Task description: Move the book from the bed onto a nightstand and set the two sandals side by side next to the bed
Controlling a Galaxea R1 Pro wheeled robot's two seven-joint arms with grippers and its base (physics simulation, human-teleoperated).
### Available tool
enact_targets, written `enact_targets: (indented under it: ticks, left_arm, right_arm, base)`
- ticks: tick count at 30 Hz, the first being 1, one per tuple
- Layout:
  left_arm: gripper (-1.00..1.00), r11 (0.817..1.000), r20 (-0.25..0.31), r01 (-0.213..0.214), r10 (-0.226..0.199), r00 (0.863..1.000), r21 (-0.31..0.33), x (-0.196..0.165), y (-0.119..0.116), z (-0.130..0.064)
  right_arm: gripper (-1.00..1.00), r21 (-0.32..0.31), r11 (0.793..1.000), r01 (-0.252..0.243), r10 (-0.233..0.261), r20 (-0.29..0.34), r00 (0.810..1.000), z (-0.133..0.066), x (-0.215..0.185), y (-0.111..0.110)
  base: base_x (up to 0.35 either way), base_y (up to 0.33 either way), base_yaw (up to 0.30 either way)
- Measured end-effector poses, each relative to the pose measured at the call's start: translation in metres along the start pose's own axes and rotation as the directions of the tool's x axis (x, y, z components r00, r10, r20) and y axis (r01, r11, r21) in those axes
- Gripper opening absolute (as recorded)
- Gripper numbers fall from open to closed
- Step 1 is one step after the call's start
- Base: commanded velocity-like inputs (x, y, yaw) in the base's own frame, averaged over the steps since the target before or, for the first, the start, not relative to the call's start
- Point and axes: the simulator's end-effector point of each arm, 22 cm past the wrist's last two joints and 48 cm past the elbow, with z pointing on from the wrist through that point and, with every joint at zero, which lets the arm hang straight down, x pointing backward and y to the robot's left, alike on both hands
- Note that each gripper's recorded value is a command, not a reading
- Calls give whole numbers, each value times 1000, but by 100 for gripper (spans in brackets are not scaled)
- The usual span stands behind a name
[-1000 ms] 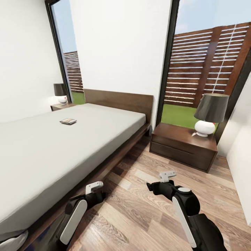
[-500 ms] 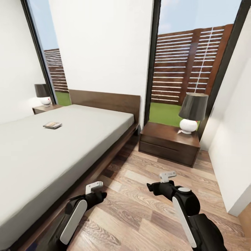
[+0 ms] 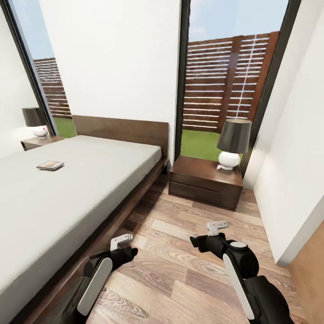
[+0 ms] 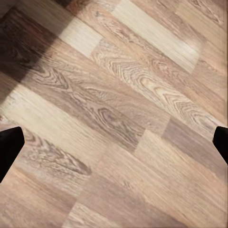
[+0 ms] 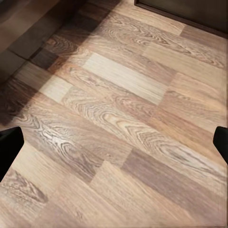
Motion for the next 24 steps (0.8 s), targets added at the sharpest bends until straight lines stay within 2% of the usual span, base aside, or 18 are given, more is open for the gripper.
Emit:
enact_targets:
  ticks: [10,24]
  left_arm:
    - [100,1000,-7,4,-4,1000,-4,3,2,4]
    - [100,1000,-28,3,-3,1000,-17,11,8,8]
  right_arm:
    - [100,-1,1000,-2,2,-10,1000,4,4,0]
    - [100,11,1000,9,-9,-13,1000,4,6,-8]
  base:
    - [39,0,-143]
    - [279,-90,-15]
